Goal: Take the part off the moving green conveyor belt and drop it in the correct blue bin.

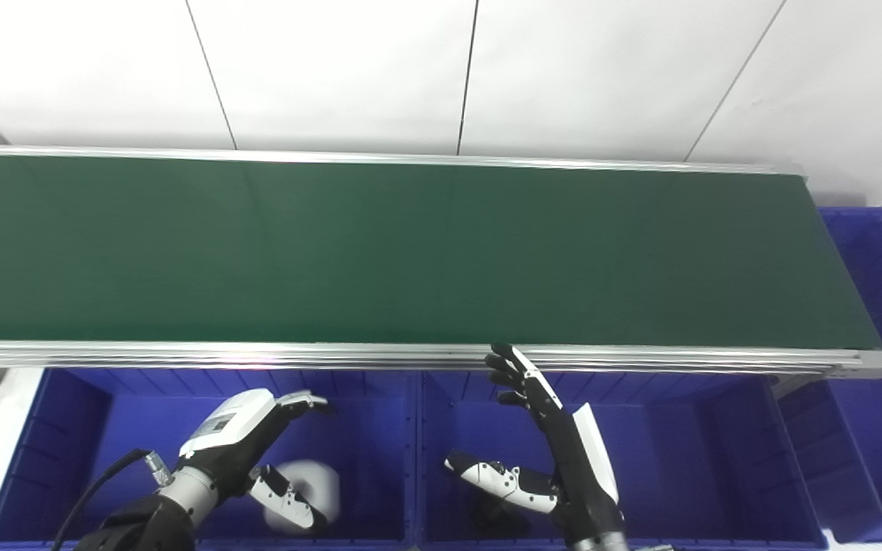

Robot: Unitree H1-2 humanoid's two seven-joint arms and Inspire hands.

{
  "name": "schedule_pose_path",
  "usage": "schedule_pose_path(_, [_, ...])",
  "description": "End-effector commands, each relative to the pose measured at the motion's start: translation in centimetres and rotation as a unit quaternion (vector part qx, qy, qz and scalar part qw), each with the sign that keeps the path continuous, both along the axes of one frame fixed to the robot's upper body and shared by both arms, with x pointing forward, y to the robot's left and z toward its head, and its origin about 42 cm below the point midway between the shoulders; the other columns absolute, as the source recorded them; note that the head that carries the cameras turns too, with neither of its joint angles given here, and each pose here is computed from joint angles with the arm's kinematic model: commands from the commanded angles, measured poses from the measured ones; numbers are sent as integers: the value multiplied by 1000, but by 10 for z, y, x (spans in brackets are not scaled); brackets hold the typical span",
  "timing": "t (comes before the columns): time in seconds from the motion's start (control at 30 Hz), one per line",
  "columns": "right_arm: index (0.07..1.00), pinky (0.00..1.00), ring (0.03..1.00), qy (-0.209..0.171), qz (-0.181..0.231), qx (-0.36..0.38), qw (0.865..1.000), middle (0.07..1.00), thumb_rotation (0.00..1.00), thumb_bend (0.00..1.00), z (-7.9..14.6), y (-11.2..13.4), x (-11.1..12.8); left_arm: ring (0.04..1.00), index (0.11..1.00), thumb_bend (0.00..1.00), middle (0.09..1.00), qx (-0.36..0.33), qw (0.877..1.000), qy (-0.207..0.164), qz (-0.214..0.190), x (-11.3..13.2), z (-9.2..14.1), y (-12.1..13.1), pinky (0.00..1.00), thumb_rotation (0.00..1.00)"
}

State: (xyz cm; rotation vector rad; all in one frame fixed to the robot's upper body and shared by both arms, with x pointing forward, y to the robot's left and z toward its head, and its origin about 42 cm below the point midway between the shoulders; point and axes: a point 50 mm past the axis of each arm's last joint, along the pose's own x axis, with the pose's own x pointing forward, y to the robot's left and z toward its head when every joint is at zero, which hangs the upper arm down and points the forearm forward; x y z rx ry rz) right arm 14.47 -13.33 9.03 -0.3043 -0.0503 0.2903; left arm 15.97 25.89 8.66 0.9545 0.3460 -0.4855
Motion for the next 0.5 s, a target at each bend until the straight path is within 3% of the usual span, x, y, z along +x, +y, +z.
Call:
schedule_pose_path(0.0, [899, 763, 831, -6, -1, 3, 1000, 855, 352, 680, 6, 2, 2, 984, 993, 720, 1000, -56, 998, -40, 4, 3, 11, 2, 879, 350])
schedule_pose_path(0.07, [900, 775, 840, -3, -1, -1, 1000, 857, 356, 683, 5, 1, 2, 996, 999, 737, 1000, -136, 989, -54, 7, 1, 12, 0, 903, 441])
schedule_pose_path(0.17, [901, 782, 845, -1, 0, -6, 1000, 859, 357, 684, 5, -1, 2, 1000, 1000, 746, 1000, -210, 975, -75, 8, -5, 16, -5, 934, 498])
schedule_pose_path(0.3, [902, 787, 849, 7, -2, -7, 1000, 861, 353, 686, 5, -4, 0, 1000, 1000, 757, 1000, -276, 956, -94, 16, -13, 23, -15, 981, 515])
schedule_pose_path(0.47, [905, 790, 849, 14, -2, -5, 1000, 867, 333, 679, 4, -9, -3, 1000, 1000, 798, 1000, -377, 920, -102, 35, -26, 27, -34, 961, 561])
